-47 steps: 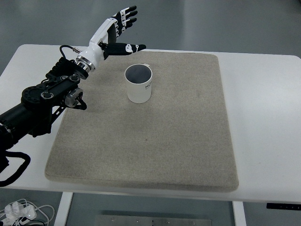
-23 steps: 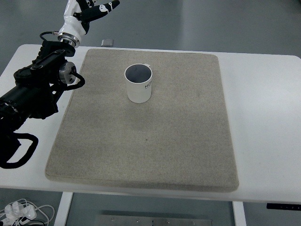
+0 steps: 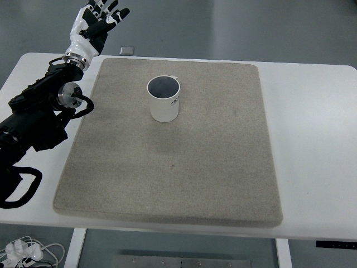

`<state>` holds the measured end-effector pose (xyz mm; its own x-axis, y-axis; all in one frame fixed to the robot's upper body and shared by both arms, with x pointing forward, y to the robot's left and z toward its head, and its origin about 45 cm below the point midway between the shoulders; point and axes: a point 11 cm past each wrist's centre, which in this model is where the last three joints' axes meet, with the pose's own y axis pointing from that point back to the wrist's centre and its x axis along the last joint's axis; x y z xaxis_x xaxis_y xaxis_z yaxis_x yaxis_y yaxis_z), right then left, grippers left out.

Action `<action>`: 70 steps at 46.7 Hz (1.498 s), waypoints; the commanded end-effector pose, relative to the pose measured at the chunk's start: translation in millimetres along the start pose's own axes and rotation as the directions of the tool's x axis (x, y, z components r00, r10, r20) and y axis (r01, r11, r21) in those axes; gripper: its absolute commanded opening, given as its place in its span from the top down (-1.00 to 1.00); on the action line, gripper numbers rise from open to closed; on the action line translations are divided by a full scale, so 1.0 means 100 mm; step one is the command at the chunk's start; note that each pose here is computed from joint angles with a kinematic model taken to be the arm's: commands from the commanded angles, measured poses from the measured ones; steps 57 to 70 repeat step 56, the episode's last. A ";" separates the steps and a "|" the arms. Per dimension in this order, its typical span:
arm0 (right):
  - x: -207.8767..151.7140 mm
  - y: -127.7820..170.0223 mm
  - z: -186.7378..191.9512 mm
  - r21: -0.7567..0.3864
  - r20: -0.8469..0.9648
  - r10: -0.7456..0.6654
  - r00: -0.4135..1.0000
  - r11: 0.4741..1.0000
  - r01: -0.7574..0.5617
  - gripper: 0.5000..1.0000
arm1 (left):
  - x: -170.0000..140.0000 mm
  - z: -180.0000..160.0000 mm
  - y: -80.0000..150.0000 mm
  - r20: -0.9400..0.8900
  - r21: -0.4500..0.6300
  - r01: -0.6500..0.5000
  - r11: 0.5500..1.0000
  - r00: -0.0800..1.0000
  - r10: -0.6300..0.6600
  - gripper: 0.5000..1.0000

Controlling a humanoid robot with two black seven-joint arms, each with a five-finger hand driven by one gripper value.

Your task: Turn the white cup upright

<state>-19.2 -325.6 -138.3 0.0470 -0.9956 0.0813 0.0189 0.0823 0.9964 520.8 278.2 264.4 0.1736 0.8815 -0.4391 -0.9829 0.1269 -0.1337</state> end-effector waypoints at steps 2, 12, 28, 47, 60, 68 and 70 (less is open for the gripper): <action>0.00 0.00 0.00 0.000 0.000 0.001 1.000 1.000 -0.001 -0.81 | 0.13 -0.10 0.06 -0.097 0.054 -0.039 0.998 0.994 0.044 -0.98; -0.01 0.00 0.00 0.001 0.006 -0.004 1.000 1.000 0.004 -0.81 | 0.25 -0.13 0.14 -0.288 0.038 -0.056 0.998 0.955 0.065 -0.98; -0.01 0.00 0.00 0.002 0.004 -0.009 1.000 1.000 0.009 -0.81 | 0.23 -0.20 0.13 -0.495 0.100 -0.063 0.993 0.863 0.105 -0.99; -0.02 0.00 0.00 0.007 0.006 -0.012 1.000 1.000 0.012 -0.81 | 0.18 -0.28 0.12 -0.515 0.145 -0.058 0.988 0.848 0.125 -0.98; -0.02 0.00 0.00 0.007 0.003 -0.013 1.000 1.000 0.013 -0.81 | 0.15 -0.29 0.11 -0.516 0.144 -0.052 0.988 0.848 0.120 -0.98; -0.02 0.00 0.00 0.007 0.003 -0.013 1.000 1.000 0.013 -0.81 | 0.15 -0.29 0.11 -0.516 0.144 -0.052 0.988 0.848 0.120 -0.98; -0.02 0.00 0.00 0.007 0.003 -0.013 1.000 1.000 0.013 -0.81 | 0.15 -0.29 0.11 -0.516 0.144 -0.052 0.988 0.848 0.120 -0.98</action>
